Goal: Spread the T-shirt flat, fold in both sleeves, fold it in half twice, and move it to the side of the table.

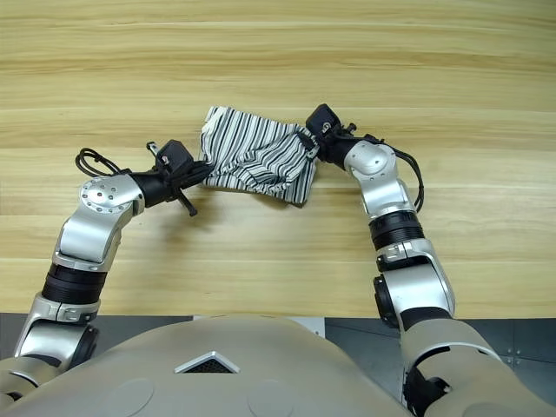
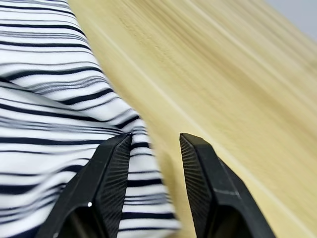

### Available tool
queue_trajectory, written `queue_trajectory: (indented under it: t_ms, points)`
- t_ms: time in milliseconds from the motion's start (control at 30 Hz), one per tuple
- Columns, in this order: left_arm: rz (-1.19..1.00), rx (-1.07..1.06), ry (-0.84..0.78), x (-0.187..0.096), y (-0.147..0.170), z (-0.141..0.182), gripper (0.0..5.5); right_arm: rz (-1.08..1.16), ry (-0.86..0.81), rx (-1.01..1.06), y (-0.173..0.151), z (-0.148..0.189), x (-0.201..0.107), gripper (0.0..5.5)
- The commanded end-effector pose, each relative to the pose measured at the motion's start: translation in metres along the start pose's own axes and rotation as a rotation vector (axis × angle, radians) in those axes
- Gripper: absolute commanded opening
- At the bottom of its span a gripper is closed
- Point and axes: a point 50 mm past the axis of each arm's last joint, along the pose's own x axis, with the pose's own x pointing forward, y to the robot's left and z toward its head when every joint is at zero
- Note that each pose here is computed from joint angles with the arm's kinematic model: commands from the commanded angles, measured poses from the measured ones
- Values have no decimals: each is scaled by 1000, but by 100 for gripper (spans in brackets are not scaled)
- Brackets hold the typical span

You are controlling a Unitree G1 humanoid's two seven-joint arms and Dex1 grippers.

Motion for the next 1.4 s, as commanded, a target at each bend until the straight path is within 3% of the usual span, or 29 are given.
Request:
queue_trajectory:
  t_ms: [33,167,300,533,667,733,867,967,1167,1400]
  points:
    - [18,9,-16,3,3,3,15,97,-43,-58,-11,6,-20,184]
    - [11,7,-29,4,0,4,15,121,15,-146,-17,-4,-28,184]
    - [8,10,-40,5,-1,5,15,-30,103,-248,-36,-8,-27,184]
    - [16,16,-44,4,2,6,15,-43,-133,-207,-12,41,-7,184]
    - [17,22,-48,6,3,7,15,-65,-297,-80,-19,82,-14,184]
    - [19,26,-52,7,3,8,15,-20,-293,-65,-14,90,-16,184]
    - [18,32,-63,9,2,10,15,146,-9,-226,14,46,-9,184]
    - [19,35,-67,9,1,11,15,275,100,-263,32,19,-9,184]
    - [21,39,-69,9,1,11,15,461,125,-257,51,1,-22,184]
    - [30,39,-66,9,2,10,15,430,132,-235,18,-6,-38,184]
